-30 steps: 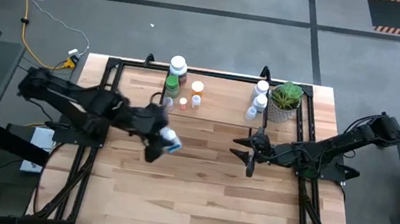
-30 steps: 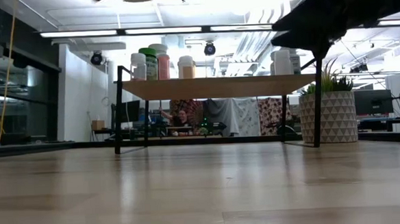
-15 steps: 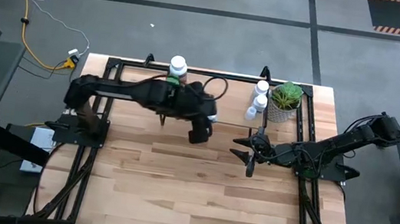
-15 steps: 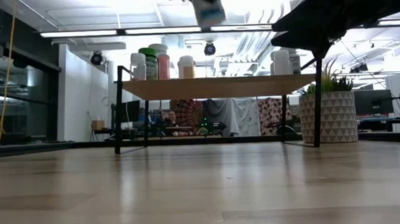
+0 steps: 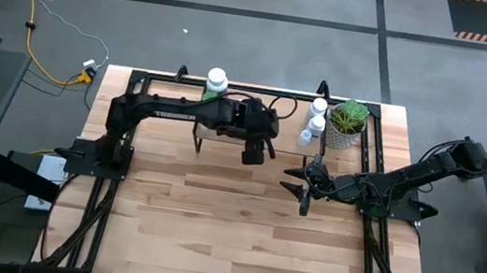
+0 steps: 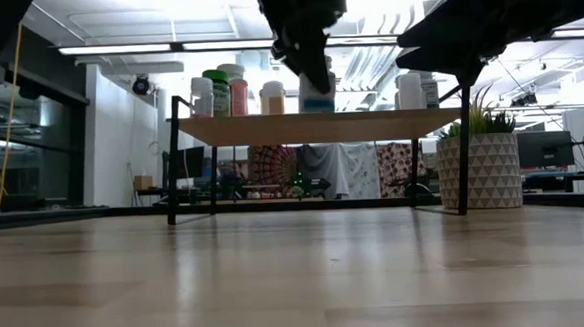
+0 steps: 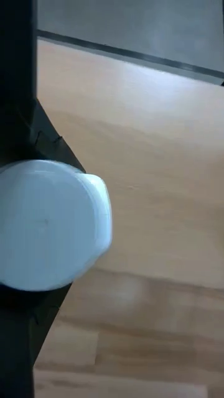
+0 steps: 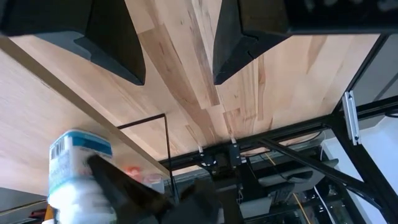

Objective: Pick and place medicine bottles onto shelf by color
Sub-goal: Put the white medicine bottle on the shelf

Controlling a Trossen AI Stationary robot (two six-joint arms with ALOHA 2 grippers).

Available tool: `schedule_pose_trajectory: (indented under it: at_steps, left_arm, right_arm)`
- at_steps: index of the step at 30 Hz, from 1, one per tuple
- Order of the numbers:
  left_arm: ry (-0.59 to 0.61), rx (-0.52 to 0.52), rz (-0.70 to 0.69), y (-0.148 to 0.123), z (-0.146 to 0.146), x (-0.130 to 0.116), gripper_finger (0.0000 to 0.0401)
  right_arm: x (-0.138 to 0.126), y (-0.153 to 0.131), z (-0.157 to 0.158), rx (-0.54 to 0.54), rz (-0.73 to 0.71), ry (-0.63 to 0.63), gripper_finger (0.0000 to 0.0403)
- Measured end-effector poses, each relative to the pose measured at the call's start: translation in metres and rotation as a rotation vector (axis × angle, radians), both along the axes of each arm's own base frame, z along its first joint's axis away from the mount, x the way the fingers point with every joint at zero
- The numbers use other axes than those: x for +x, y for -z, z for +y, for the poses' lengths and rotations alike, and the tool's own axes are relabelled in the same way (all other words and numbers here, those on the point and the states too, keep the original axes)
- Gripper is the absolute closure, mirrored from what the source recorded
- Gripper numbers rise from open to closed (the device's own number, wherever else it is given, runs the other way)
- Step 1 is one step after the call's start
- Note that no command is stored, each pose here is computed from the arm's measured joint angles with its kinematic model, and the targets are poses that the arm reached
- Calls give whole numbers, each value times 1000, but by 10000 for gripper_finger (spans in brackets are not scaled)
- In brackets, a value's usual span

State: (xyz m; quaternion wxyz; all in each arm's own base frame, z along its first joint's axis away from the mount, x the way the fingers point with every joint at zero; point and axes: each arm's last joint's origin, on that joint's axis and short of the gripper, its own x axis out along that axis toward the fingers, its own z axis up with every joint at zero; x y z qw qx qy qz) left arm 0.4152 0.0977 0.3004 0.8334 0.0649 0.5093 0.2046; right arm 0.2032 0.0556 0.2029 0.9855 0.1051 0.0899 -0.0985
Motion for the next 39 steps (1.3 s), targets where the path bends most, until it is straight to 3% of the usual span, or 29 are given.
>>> schedule_pose_trajectory:
  at_steps: [19, 31, 39]
  left_arm:
    - [-65, -26, -28, 3, 31, -4, 211]
    - [-119, 29, -22, 2, 37, -6, 140]
    - [-142, 10, -82, -19, 35, -6, 119]
  right_arm:
    - [0, 0, 0, 0, 1, 0, 224]
    - [0, 0, 0, 0, 1, 0, 224]
    - [0, 0, 0, 0, 1, 0, 224]
